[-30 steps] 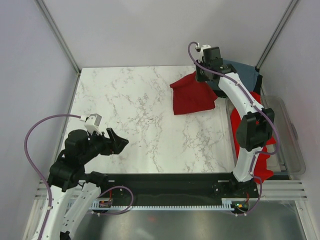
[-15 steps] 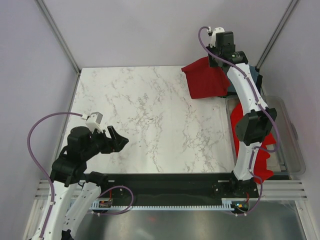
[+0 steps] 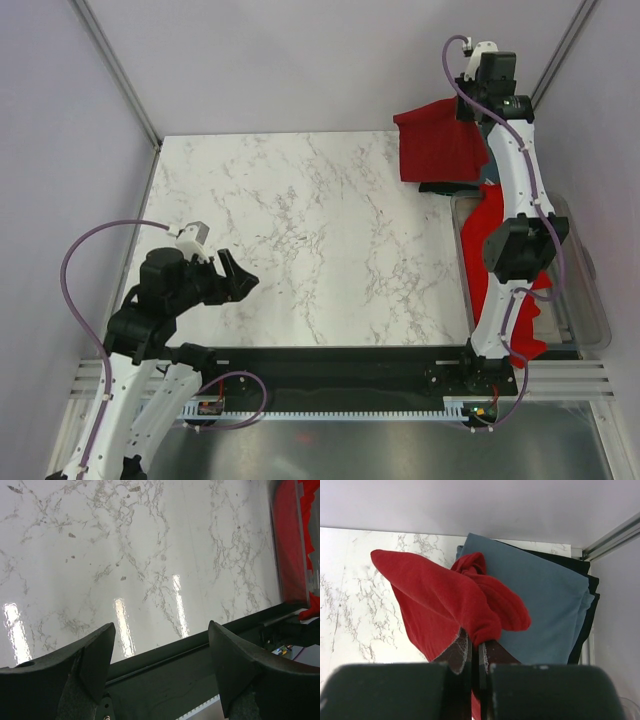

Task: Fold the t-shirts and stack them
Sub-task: Neatly place the folded tshirt to the corner

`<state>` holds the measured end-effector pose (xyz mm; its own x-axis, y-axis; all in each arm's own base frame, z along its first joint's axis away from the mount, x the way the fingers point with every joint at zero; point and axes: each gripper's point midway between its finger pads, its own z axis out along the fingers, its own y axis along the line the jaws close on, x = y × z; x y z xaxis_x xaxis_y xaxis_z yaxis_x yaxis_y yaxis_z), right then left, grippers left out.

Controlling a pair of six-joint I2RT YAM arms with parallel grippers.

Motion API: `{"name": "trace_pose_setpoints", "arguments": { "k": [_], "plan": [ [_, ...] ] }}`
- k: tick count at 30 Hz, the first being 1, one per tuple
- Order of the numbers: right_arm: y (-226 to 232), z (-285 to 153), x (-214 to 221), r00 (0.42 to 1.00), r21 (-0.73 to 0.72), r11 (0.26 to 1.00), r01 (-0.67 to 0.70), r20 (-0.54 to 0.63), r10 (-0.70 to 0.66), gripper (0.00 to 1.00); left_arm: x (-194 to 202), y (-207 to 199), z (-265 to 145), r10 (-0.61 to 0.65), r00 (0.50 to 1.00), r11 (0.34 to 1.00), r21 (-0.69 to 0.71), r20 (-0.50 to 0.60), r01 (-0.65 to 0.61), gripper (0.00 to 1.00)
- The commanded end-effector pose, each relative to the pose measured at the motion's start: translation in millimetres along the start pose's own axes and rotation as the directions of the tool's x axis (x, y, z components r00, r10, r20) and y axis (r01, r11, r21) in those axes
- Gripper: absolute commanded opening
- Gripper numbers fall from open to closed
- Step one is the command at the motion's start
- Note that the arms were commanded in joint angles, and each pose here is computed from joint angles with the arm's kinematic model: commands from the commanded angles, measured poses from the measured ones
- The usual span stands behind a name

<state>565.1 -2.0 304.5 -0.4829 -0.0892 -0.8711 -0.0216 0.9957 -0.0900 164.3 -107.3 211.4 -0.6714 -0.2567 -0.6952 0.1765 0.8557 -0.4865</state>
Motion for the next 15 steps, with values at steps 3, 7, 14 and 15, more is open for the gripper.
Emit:
{"name": "trace_pose_setpoints", "arguments": {
  "k": [3, 7, 14, 15],
  "plan": [
    [-27, -1, -38, 0.989, -0.031, 0.998, -0.061, 0.134, 0.064, 0.0, -4, -5, 4, 0.005, 1.0, 1.0, 0.029, 0.0, -0.005, 0.82],
    [-41, 6, -39, 0.986, -0.037, 0.996, -0.079, 0.143, 0.083, 0.0, -3, -4, 6, 0.004, 1.0, 1.0, 0.023, -0.012, -0.004, 0.81],
    [-76, 20, -46, 0.975, 0.006, 0.994, -0.111, 0.195, 0.108, 0.0, -2, -2, 8, 0.0, 1.0, 1.0, 0.011, -0.023, 0.0, 0.8],
    [-82, 25, -43, 0.975, 0.015, 0.993, -0.117, 0.192, 0.112, 0.0, -2, -1, 8, -0.002, 1.0, 1.0, 0.008, -0.026, 0.003, 0.8]
  ]
}}
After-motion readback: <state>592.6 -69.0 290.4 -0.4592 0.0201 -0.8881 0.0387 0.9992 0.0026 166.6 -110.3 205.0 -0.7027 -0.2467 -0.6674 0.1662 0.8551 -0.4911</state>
